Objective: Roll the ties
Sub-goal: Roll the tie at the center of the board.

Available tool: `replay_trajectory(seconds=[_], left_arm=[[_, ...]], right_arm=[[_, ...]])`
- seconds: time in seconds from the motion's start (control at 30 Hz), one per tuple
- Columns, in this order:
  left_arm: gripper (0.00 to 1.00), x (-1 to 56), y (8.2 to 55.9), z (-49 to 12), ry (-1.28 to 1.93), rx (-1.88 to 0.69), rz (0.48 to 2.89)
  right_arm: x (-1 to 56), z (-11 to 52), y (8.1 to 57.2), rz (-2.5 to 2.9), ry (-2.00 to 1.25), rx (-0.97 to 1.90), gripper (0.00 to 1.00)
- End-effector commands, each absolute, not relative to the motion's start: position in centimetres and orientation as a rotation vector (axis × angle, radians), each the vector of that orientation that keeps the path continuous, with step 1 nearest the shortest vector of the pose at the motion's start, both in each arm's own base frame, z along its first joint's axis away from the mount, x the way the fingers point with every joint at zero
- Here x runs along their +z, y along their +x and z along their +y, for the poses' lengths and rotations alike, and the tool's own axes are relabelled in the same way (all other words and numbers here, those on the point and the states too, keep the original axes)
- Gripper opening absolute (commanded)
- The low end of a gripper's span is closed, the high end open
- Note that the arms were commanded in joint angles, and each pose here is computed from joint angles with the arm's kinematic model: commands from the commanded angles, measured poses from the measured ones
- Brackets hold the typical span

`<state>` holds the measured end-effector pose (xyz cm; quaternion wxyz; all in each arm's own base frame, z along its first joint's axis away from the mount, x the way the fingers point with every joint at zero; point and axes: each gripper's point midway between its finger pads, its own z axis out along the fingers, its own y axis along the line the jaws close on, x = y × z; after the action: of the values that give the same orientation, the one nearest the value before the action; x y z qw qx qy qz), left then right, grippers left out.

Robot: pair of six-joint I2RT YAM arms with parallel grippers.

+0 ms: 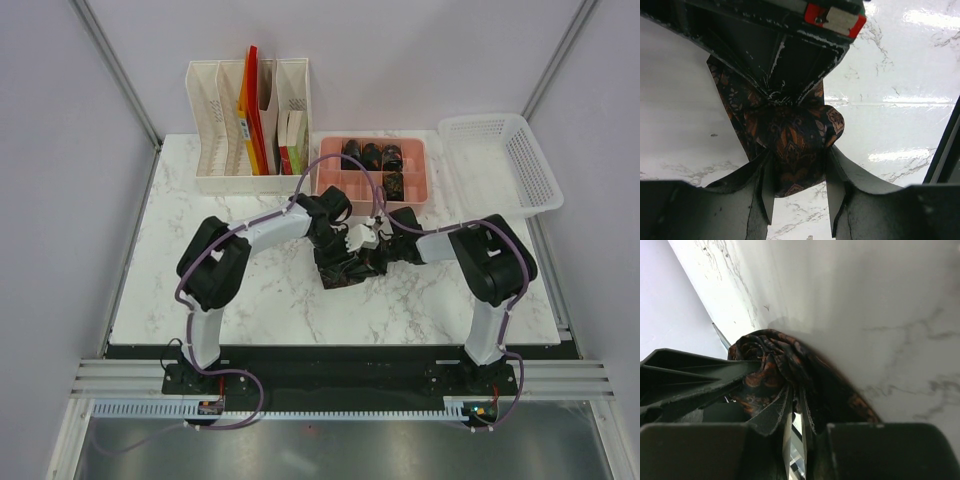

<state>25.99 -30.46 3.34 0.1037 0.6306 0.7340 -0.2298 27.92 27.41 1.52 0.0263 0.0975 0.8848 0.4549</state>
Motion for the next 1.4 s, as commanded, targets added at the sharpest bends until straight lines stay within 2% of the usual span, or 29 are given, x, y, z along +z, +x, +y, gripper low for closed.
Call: replay_trajectory(seconds=[0.0, 0.2, 0.33, 0.6, 0.77, 0.97, 1.2, 1.37], left_arm=[[0.37, -2.6, 23.3, -28.2, 1.982, -0.65, 2.331], [0.38, -2.8, 23.1, -28.2, 1.99, -0.684, 2.335], [0.39, -2.9, 23.2, -28.4, 1.993, -0.715, 2.328], [0.4, -2.7, 23.5, -28.5, 1.99, -0.747, 2.314], [0.4, -2.6, 23.6, -28.3, 1.993, -0.747, 2.312], [0.4, -2.4, 23.7, -28.2, 1.991, -0.753, 2.306], [0.48, -1.2, 23.9, -28.4, 1.985, -0.755, 2.267], [0.54, 1.1, 24.5, -29.4, 1.939, -0.769, 2.221]], right_arm=[[2.0, 25.9, 28.0, 2.732, 0.297, 1.347, 0.2], [4.6, 25.3, 28.5, 2.636, 0.289, 1.402, 0.27], [6.4, 26.1, 29.2, 2.531, 0.3, 1.494, 0.34], [6.0, 27.5, 28.7, 2.526, 0.278, 1.537, 0.45], [4.6, 27.7, 28.8, 2.554, 0.259, 1.489, 0.46], [3.3, 28.1, 28.2, 2.596, 0.25, 1.459, 0.4], [2.0, 27.8, 28.2, 2.626, 0.264, 1.419, 0.01], [0.4, 26.8, 28.2, 2.687, 0.291, 1.326, 0.0]])
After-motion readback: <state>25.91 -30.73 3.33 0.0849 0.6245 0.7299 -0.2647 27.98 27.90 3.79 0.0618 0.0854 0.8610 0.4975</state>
